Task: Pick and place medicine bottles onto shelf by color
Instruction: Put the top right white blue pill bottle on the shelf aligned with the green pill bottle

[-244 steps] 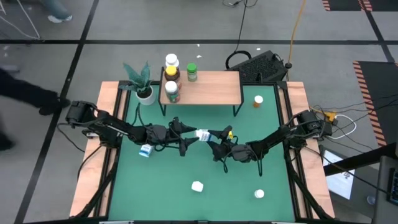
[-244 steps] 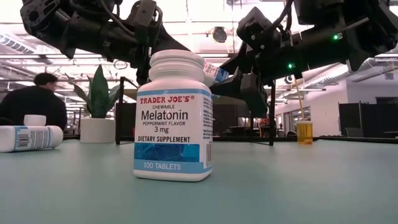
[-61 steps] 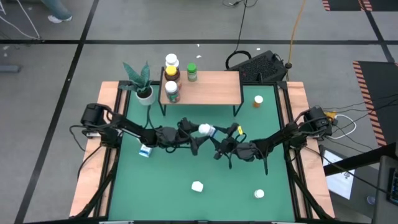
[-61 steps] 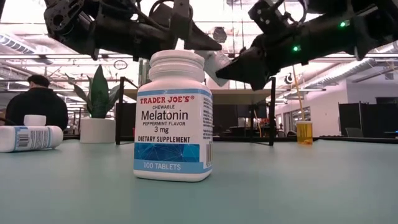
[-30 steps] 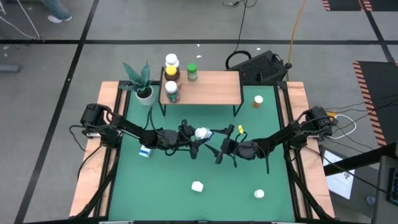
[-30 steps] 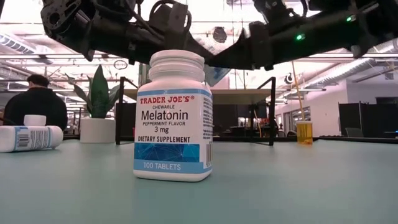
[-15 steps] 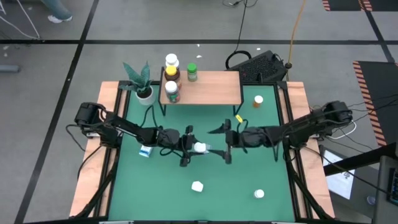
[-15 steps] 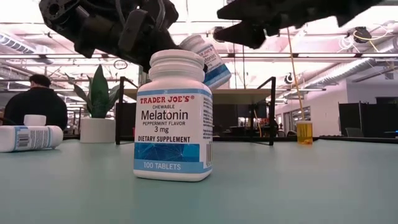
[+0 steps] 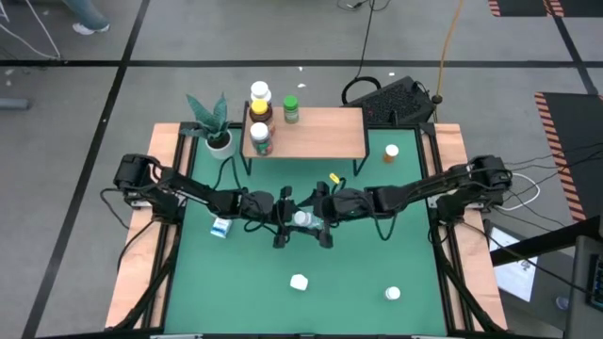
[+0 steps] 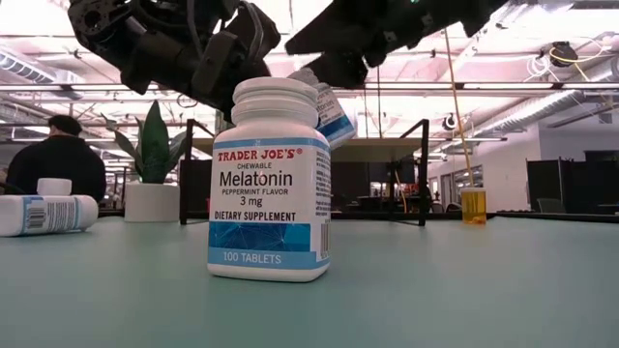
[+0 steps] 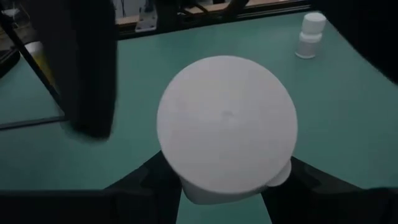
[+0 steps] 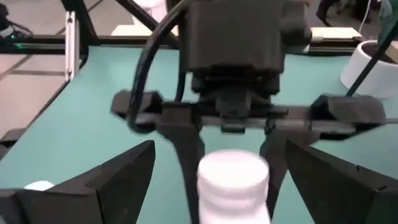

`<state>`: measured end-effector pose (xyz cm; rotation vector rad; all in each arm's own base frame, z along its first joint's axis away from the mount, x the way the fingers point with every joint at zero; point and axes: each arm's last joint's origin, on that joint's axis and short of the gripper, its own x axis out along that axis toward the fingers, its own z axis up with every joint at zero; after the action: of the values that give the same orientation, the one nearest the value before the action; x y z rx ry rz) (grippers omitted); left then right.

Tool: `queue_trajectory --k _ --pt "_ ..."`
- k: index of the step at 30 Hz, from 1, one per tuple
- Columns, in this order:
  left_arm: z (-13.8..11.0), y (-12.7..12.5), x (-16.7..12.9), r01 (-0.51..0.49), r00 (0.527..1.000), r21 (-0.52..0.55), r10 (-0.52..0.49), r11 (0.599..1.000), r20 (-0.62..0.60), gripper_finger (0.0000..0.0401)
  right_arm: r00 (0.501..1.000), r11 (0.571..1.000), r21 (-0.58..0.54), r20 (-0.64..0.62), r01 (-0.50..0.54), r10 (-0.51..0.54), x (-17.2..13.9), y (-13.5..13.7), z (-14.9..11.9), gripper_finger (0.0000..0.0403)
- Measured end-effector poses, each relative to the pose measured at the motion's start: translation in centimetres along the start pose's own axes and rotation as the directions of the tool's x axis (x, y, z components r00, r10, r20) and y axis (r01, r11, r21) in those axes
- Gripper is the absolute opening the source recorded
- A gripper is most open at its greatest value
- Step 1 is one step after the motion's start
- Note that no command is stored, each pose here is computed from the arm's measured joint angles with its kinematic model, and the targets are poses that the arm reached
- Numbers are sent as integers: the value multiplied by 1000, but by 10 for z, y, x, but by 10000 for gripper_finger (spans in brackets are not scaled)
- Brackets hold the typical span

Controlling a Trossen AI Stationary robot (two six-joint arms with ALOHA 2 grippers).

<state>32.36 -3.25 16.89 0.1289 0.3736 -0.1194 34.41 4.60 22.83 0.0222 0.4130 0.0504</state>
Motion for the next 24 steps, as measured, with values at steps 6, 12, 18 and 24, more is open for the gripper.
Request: queue_trajectory --k 6,12,18,24 --pt "0 0 0 0 1000 2 0 1000 -4 179 998 998 45 -45 -40 42 10 -12 -9 337" --pt "-1 1 0 -1 1000 10 1 1000 -6 179 998 998 48 -52 -43 45 10 -18 -10 285" --pt "-2 4 0 -9 1000 -38 8 999 -17 179 992 999 27 -122 -38 41 9 -19 -15 220" --pt "-6 8 0 -17 999 -100 12 995 -50 179 986 999 23 -161 -33 36 8 -19 -19 180"
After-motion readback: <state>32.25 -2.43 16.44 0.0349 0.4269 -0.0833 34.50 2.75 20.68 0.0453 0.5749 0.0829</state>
